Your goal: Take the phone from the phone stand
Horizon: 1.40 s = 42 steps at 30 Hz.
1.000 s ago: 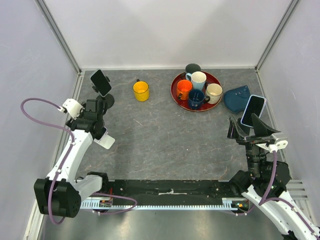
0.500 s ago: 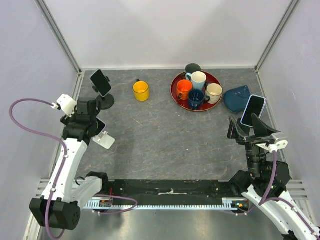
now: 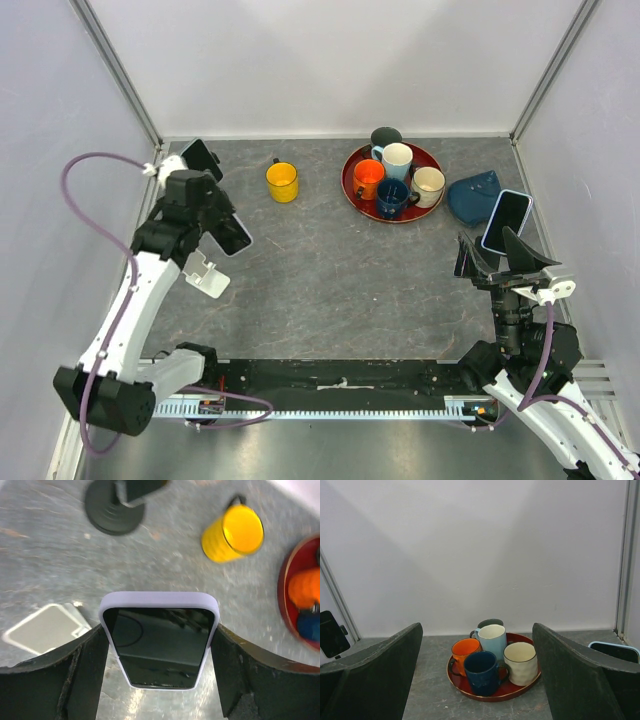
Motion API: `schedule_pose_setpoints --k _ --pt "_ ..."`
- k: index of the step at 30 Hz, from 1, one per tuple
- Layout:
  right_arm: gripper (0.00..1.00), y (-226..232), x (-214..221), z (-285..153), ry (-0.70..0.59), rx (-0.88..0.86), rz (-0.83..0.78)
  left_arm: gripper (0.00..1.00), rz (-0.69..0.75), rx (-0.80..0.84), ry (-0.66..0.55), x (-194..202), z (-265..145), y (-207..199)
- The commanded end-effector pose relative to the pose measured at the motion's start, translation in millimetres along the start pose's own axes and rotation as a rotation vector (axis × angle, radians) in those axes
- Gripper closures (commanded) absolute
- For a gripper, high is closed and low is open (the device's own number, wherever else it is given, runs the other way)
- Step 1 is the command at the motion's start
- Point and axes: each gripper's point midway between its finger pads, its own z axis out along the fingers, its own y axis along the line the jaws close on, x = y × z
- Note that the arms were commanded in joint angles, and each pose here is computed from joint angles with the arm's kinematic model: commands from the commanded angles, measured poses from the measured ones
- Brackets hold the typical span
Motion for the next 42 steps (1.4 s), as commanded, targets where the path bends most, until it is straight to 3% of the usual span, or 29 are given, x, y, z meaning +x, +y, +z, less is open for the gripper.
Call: schedule_pose_setpoints --k 1,7,13,23,30,41,42 --pt "0.02 0 -17 0 -0.035 -0.008 0.018 0.92 0.168 0.192 0.104 23 -6 -62" --pt "0.02 0 -17 0 -0.035 -0.007 0.015 0.91 0.343 0.188 0.354 92 21 -84" --pt "0.02 -1 -16 0 -0.033 -0.004 0.01 0.91 0.49 0.078 0.555 162 46 -67" --pt "0.02 -2 -15 0 -0.034 0.001 0.005 0.89 0.629 0.01 0.698 222 69 -35" --pt "0.02 -2 -14 0 -0.034 0.006 0.005 0.89 0.686 -0.046 0.736 236 80 -18" --pt "0.02 -3 -13 0 -0.03 0.007 0.003 0.71 0.699 -0.067 0.761 249 95 -11" --pt "0.02 -3 -13 0 -0.032 0.008 0.001 0.57 0.697 -0.071 0.763 249 95 -10"
